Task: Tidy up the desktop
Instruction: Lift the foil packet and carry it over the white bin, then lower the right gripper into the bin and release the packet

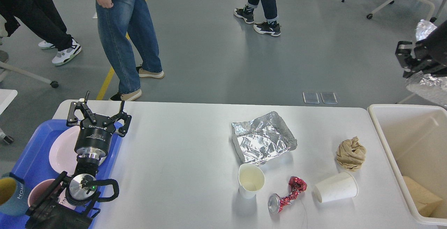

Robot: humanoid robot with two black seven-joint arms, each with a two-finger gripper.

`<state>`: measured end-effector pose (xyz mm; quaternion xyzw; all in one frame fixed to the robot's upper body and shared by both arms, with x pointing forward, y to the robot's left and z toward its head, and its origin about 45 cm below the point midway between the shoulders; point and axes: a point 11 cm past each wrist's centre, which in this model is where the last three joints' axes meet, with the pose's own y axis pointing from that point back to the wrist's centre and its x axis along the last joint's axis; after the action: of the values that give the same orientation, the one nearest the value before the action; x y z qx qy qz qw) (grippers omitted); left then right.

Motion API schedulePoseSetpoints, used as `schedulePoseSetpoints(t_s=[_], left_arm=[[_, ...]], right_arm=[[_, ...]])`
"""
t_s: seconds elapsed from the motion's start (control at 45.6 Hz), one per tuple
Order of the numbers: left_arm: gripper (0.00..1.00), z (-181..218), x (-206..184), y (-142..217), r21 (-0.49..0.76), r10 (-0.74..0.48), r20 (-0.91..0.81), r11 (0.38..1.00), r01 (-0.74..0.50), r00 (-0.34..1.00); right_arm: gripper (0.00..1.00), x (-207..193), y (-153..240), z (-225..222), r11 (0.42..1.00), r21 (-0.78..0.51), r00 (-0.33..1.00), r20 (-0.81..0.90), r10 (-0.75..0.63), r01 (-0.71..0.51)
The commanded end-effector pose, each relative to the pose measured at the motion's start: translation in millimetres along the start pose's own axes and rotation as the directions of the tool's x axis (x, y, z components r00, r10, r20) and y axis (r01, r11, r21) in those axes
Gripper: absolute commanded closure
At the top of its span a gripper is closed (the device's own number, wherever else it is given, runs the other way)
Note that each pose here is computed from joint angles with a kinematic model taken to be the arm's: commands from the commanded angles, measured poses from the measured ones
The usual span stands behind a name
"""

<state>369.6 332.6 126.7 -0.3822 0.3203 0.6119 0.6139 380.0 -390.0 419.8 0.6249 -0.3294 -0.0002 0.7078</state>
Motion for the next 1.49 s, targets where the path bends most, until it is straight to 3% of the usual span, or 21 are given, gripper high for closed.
schedulePoseSetpoints(t_s=[0.0,0.307,0.482,0.636,0.789,1.162,1.469], left_arm=[[0.04,0.0,0.0,0.0,0.000,0.000,0.000,1.000,0.000,1.000],[0.04,0.2,0.0,0.0,-0.002,0.000,-0.001,1.000,0.000,1.000],[0.04,0.2,0.0,0.0,-0.002,0.000,-0.001,1.000,0.000,1.000],[0.04,0.1,0.0,0.0,-0.001,0.000,0.000,1.000,0.000,1.000],[0.04,0.0,0.0,0.0,0.000,0.000,0.000,1.000,0.000,1.000],[0.04,0.0,0.0,0.0,0.000,0.000,0.000,1.000,0.000,1.000],[0.04,0.7,0.2,0.0,-0.001,0.000,0.001,1.000,0.000,1.000]], right_arm=[[1.00,22.7,-26.6,46.2,0.998,-0.049,0.993,0.106,0.041,-0.036],[1.00,47.6,-106.8,128.7,0.976,-0.184,0.958,0.237,0.163,-0.121],[1.00,19.8,-164.5,163.2,0.969,-0.218,0.932,0.314,0.181,-0.115],[1.00,-22.7,-216.2,194.2,0.934,-0.309,0.896,0.342,0.283,-0.178],[1.00,-63.4,-254.8,201.4,0.890,-0.379,0.871,0.310,0.380,-0.254],[1.00,-156.5,-314.7,175.5,0.873,-0.395,0.887,0.235,0.397,-0.286],[1.00,-176.5,-326.6,154.1,0.884,-0.368,0.900,0.212,0.381,-0.288]])
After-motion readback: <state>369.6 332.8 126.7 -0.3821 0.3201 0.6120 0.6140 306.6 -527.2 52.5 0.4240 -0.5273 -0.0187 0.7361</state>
